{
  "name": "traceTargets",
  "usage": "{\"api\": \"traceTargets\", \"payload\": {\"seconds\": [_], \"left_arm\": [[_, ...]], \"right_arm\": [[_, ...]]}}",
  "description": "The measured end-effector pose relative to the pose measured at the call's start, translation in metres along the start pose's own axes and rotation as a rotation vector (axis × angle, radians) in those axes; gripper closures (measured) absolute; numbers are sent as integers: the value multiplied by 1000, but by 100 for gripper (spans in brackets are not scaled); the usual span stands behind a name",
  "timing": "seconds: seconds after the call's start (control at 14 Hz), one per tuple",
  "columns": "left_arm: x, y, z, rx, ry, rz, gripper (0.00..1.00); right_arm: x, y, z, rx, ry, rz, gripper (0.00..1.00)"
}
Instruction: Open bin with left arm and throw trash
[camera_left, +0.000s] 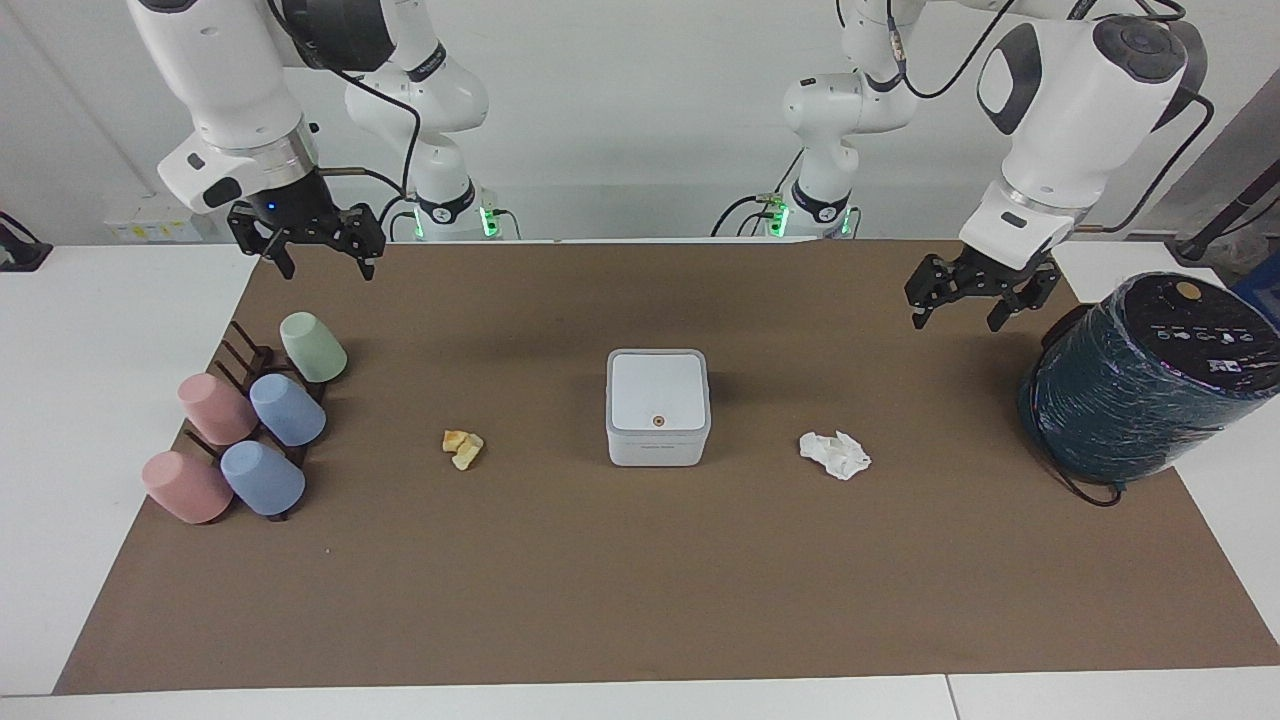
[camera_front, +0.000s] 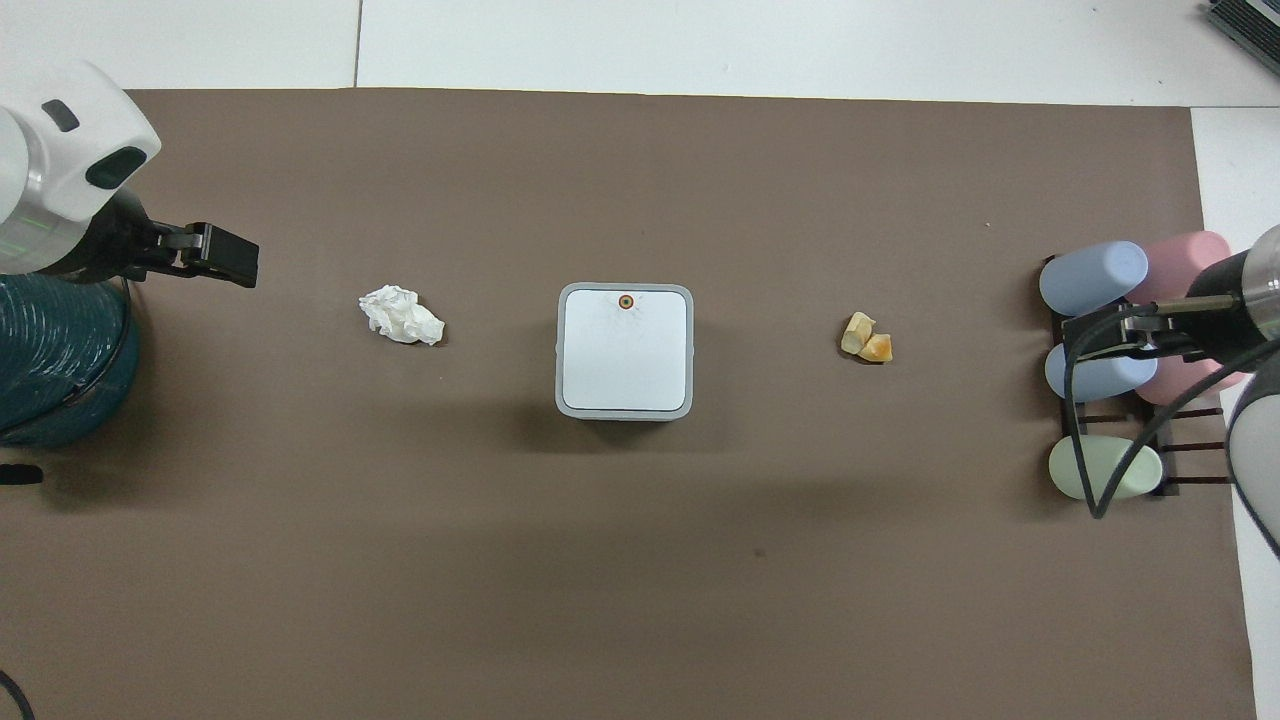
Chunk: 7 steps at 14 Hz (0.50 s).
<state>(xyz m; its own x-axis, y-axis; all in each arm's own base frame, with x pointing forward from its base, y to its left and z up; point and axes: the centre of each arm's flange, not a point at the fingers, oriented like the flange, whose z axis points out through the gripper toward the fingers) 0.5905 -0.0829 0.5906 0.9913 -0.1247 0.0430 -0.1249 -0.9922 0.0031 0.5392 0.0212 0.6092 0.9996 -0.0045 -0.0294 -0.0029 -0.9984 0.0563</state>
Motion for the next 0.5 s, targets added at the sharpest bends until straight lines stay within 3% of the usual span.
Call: {"api": "traceTargets", "payload": {"seconds": [0.5], "left_arm": [[0, 2, 0, -1, 0, 4, 0]], "right_arm": [[0, 0, 0, 1, 0, 0, 0]]}}
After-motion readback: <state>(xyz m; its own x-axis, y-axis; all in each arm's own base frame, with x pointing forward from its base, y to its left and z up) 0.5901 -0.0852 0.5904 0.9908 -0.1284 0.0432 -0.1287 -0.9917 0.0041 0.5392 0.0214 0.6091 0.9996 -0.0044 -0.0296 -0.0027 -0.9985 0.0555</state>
